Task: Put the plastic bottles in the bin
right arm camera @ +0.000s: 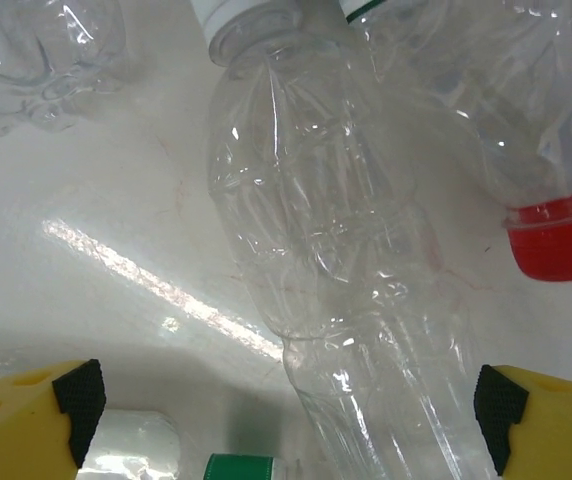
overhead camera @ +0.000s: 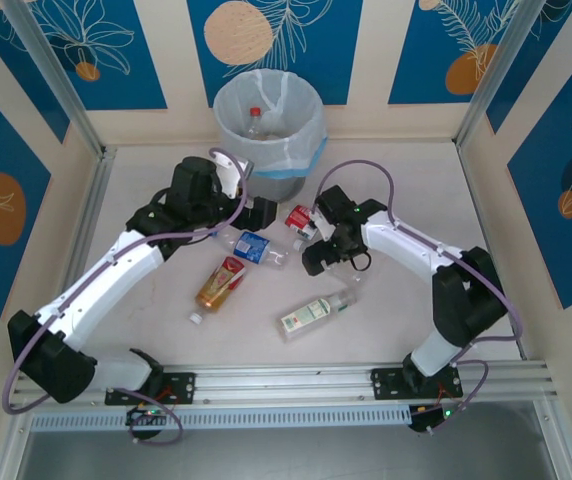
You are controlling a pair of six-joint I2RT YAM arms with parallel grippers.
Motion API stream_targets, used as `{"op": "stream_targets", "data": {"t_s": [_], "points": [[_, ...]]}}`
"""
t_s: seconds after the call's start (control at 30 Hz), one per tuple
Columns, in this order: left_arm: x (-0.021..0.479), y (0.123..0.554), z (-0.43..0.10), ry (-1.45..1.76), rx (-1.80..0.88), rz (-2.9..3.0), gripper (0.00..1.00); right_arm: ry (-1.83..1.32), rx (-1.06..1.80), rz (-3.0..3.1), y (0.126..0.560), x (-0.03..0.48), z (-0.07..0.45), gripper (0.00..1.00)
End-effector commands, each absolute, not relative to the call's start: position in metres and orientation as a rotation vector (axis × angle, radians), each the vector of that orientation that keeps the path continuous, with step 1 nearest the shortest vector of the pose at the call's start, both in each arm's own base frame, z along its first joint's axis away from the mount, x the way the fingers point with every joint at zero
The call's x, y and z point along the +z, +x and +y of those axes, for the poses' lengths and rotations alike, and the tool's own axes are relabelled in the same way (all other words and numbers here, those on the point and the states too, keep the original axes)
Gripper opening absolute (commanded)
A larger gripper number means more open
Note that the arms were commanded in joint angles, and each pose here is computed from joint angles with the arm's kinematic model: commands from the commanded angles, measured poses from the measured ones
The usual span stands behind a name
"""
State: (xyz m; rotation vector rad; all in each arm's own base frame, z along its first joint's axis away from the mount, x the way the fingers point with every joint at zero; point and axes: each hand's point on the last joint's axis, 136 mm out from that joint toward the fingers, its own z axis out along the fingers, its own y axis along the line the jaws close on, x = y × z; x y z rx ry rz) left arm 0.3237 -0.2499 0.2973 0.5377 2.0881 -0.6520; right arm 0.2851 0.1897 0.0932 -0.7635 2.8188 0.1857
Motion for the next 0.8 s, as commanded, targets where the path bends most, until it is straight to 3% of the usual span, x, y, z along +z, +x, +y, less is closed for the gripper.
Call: {"op": "stream_targets", "data": {"t_s": [0.0, 0.2, 0.77], "points": [[0.283, 0.329, -0.226, 0.435, -0.515, 2.133, 0.99, -0.949, 0.151, 2.838, 0.28, 0.09, 0.186, 0.95], [0.277, 0.334, -0.215, 0.331, -0.487, 2.119, 0.99, -1.141, 0.181, 2.884, 0.269, 0.076, 0.186, 0.96], [0.264, 0.32, -0.198, 0.377, -0.387, 2.168, 0.99, -1.166, 0.19, 2.864, 0.295, 0.065, 0.189, 0.91]]}}
